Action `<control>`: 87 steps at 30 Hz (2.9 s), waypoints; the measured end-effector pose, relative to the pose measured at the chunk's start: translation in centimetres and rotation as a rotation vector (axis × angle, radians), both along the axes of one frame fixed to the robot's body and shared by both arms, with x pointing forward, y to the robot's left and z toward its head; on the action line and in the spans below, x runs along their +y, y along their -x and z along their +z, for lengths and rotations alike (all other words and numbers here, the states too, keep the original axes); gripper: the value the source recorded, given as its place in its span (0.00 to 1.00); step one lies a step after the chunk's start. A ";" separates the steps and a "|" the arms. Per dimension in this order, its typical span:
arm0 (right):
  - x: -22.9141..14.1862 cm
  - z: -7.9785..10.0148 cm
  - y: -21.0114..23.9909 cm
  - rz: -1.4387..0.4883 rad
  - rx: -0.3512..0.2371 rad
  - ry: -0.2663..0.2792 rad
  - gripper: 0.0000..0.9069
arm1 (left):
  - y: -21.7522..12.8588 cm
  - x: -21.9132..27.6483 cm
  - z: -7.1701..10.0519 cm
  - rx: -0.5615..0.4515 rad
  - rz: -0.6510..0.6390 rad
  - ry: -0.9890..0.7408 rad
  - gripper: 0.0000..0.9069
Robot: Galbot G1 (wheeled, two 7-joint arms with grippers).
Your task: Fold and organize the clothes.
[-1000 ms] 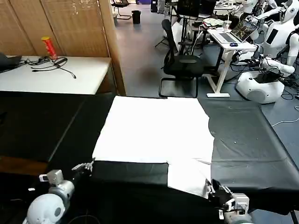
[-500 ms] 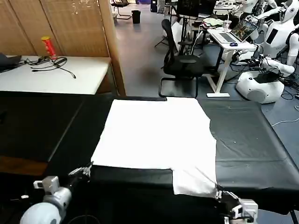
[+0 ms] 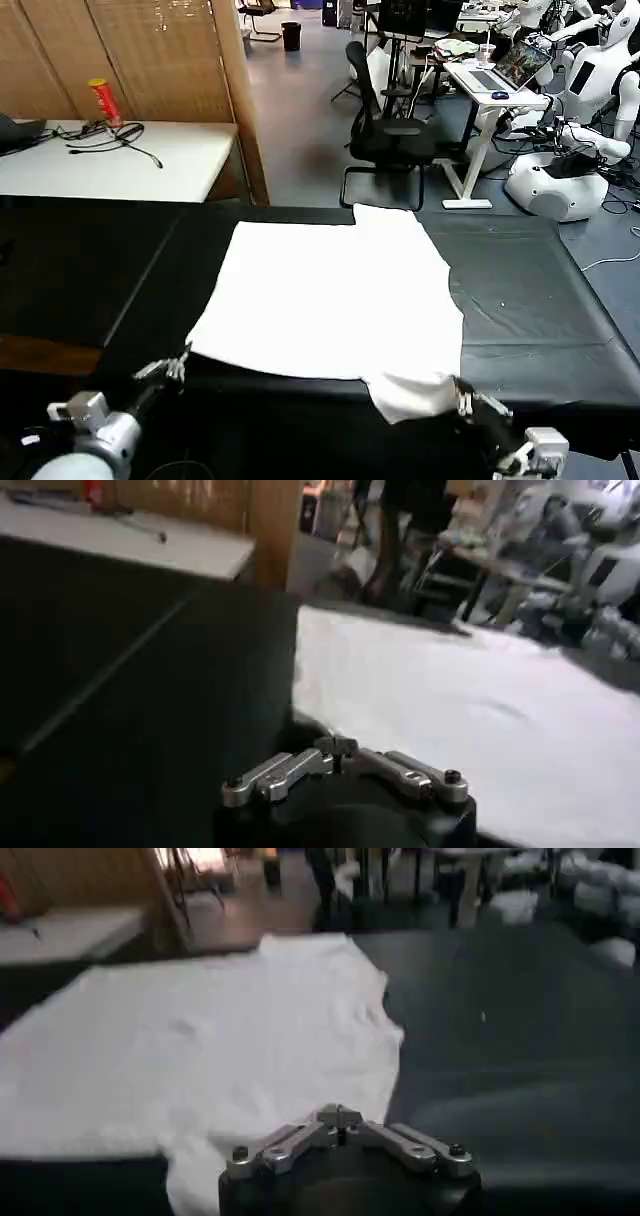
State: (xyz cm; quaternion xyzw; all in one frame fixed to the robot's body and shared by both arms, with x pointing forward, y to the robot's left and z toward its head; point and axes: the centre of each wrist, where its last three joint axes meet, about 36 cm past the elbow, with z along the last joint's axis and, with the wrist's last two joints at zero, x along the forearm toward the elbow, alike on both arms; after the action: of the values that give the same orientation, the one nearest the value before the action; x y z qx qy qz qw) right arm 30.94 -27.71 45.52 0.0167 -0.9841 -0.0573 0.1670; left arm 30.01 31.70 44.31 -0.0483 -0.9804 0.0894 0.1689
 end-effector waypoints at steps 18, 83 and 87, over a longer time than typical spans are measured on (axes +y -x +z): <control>0.4 -2.9 -11.7 -0.006 -0.026 0.026 0.00 | -7.0 1.5 -3.0 -0.065 0.014 -0.102 0.00; -1.6 -2.5 -2.9 0.110 0.199 0.189 0.00 | -8.5 2.2 -6.2 0.109 -0.011 -0.150 0.00; -1.9 -1.2 -1.5 0.107 0.280 0.202 0.00 | -7.6 1.7 -5.4 0.141 0.014 -0.189 0.00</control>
State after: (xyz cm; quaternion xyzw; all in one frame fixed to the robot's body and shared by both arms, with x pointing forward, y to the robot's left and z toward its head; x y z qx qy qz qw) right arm 32.44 -29.63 44.33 0.0441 -0.9498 0.0491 0.3059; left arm 37.63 33.44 38.92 -0.0191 -0.9704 0.0009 0.2409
